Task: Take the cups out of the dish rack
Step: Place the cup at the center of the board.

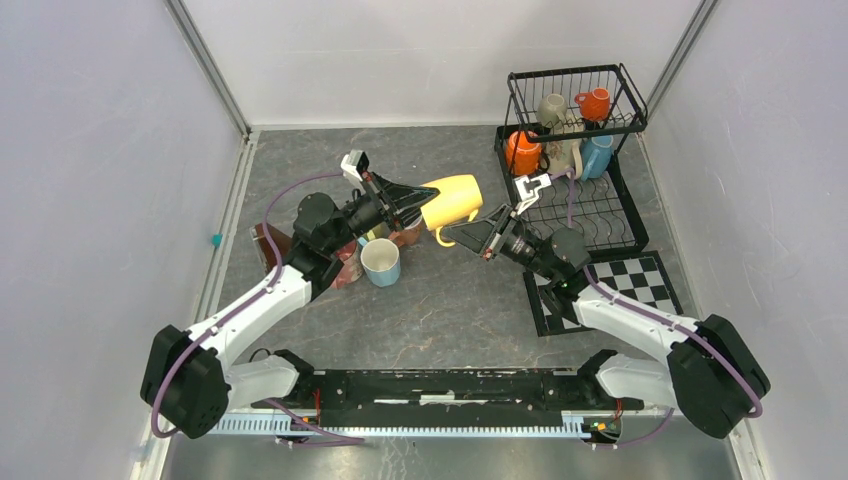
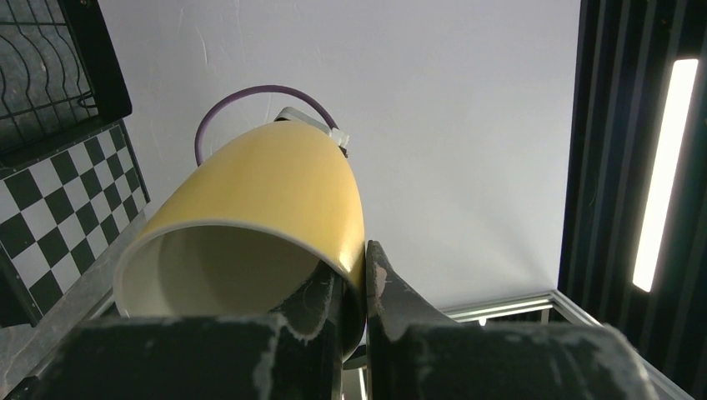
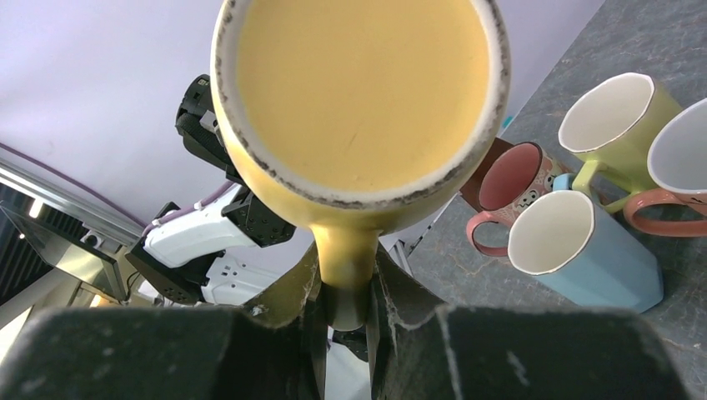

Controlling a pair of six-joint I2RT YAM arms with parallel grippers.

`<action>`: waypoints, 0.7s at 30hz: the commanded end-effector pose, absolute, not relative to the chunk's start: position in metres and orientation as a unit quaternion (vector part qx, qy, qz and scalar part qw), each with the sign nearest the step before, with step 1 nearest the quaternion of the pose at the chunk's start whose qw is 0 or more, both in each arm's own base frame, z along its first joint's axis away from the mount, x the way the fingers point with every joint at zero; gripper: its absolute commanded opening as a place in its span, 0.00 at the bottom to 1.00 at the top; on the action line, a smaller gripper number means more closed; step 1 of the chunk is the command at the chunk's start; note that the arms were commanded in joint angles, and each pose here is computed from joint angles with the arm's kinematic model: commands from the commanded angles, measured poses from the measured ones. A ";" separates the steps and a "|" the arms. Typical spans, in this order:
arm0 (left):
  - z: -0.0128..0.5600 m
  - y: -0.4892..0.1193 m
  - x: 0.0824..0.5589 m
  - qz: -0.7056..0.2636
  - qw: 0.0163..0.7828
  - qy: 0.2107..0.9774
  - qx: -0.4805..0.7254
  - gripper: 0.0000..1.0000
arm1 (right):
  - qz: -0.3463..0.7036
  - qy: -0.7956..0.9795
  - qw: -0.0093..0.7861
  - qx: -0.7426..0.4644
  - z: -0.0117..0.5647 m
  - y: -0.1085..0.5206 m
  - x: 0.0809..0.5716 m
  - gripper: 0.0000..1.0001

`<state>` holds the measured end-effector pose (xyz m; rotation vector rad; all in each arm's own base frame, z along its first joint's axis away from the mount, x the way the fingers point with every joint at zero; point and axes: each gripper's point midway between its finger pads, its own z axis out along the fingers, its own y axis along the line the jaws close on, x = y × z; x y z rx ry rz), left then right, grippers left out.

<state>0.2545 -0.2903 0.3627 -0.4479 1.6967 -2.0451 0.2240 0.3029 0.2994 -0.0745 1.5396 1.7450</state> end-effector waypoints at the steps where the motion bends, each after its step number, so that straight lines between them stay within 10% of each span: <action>1: 0.394 -0.288 0.245 -0.748 0.261 0.599 -0.119 0.02 | 0.689 0.573 0.440 -0.059 0.329 0.300 0.220 0.05; 14: 0.421 -0.277 0.246 -0.738 0.321 0.584 -0.108 0.02 | 0.643 0.606 0.463 -0.076 0.322 0.296 0.223 0.83; 21: 0.426 -0.279 0.250 -0.728 0.336 0.589 -0.098 0.02 | 0.597 0.631 0.489 -0.079 0.317 0.284 0.225 0.98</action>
